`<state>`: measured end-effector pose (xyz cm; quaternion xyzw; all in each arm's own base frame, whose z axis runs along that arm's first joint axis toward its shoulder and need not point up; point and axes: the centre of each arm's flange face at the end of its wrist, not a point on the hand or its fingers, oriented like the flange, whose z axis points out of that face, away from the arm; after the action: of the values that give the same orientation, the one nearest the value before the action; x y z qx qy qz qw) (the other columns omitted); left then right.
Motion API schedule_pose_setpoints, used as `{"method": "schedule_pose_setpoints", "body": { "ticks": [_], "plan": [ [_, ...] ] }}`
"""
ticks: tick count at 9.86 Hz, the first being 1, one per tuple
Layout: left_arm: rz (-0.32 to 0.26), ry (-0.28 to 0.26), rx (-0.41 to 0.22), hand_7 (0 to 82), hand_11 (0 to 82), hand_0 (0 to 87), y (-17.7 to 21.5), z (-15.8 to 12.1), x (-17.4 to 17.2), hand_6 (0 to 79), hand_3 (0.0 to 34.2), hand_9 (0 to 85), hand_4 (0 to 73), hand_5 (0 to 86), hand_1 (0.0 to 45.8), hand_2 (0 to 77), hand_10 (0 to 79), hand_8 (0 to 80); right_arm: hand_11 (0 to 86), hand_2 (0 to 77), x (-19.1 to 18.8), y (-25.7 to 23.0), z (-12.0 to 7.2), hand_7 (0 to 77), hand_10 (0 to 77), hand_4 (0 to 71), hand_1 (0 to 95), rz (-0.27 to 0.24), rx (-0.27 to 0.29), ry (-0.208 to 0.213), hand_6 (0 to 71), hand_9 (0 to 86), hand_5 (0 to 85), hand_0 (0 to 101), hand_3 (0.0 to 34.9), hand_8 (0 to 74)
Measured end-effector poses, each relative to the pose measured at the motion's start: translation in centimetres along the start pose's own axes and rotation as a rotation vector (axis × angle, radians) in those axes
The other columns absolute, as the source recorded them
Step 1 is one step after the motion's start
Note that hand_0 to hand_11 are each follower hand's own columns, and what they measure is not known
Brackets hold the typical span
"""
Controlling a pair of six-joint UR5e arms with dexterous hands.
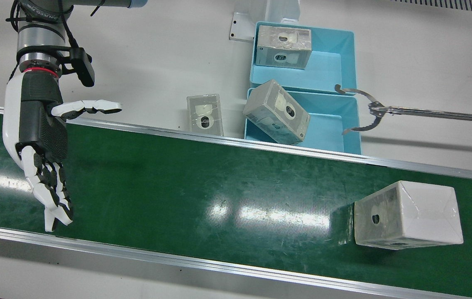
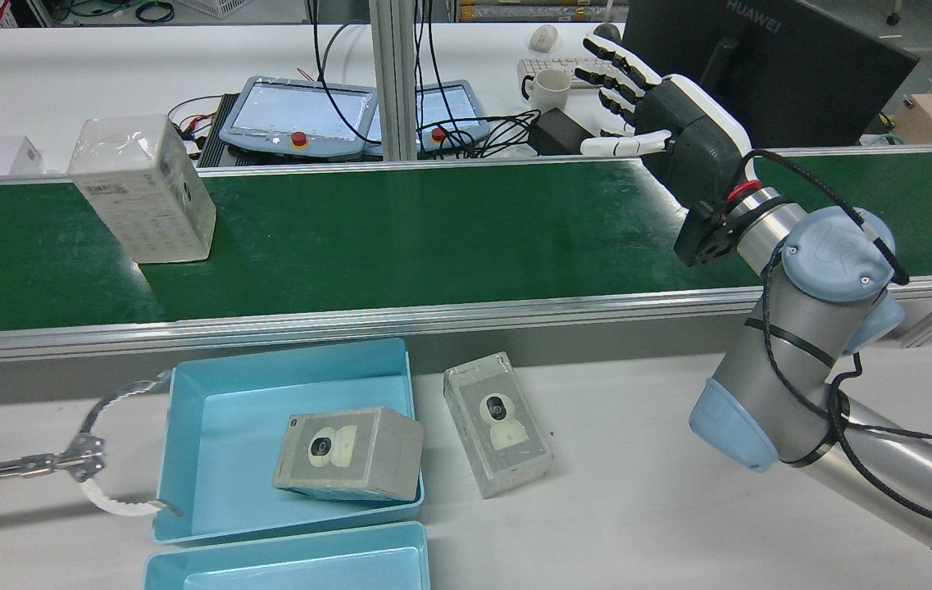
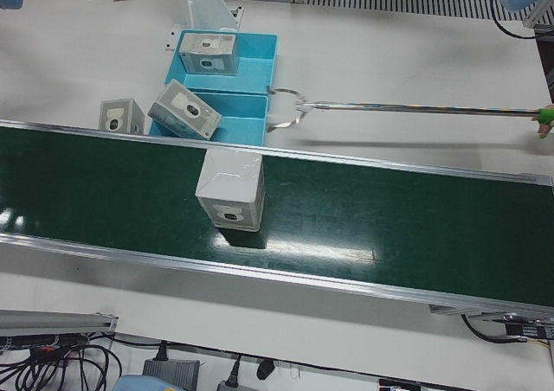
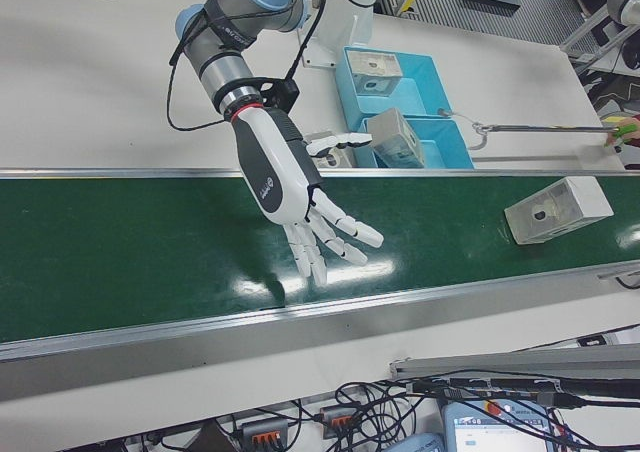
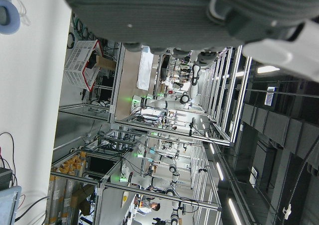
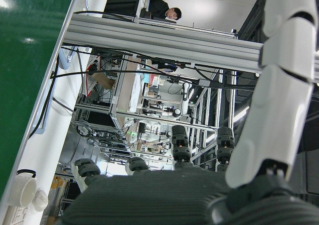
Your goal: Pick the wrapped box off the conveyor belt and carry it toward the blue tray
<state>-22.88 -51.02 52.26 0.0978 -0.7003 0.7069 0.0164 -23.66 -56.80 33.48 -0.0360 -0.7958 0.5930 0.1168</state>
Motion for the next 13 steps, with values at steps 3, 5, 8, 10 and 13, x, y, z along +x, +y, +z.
{"method": "schedule_pose_setpoints", "body": {
  "ticks": [3, 5, 8, 10, 13],
  "plan": [
    [0.0, 0.0, 0.0, 0.5, 0.0, 0.0, 0.0, 0.0, 0.0, 0.0, 0.0, 0.0, 0.0, 0.5, 0.0, 0.5, 0.5, 0.5, 5.4, 14.2, 1.2, 0.2, -0.3, 16.4, 3.8, 10.9, 10.4, 0.018, -0.002, 0.019, 0.0, 2.2, 14.7, 42, 30.2, 0.0],
    [0.0, 0.0, 0.0, 0.5, 0.0, 0.0, 0.0, 0.0, 0.0, 0.0, 0.0, 0.5, 0.0, 0.5, 0.0, 0.5, 0.0, 0.0, 5.4, 14.2, 1.5, 0.1, -0.4, 16.4, 3.8, 10.9, 10.4, 0.019, 0.0, 0.025, 0.0, 2.2, 14.7, 43, 30.1, 0.0],
    [0.0, 0.0, 0.0, 0.5, 0.0, 0.0, 0.0, 0.0, 0.0, 0.0, 0.0, 0.0, 0.0, 0.5, 0.0, 0.5, 0.0, 0.5, 6.5, 14.7, 1.8, -0.2, -0.5, 16.4, 3.8, 11.5, 10.4, 0.016, 0.006, 0.03, 0.0, 2.2, 14.7, 43, 30.1, 0.0],
    [0.0, 0.0, 0.0, 0.5, 0.0, 0.0, 0.0, 0.0, 0.0, 0.0, 0.0, 0.5, 0.0, 0.5, 0.0, 0.5, 0.5, 0.5, 6.5, 15.3, 1.2, -0.4, -0.4, 16.4, 3.8, 12.0, 10.4, 0.012, 0.009, 0.02, 0.0, 2.2, 14.7, 43, 30.1, 0.0],
    [0.0, 0.0, 0.0, 0.5, 0.0, 0.0, 0.0, 0.0, 0.0, 0.0, 0.0, 0.5, 0.0, 0.5, 0.0, 1.1, 0.5, 0.0, 6.5, 15.3, 0.1, 0.1, -0.8, 16.4, 3.8, 12.5, 10.4, 0.019, -0.005, 0.006, 0.0, 2.2, 14.7, 42, 30.2, 0.0]
  ]
}}
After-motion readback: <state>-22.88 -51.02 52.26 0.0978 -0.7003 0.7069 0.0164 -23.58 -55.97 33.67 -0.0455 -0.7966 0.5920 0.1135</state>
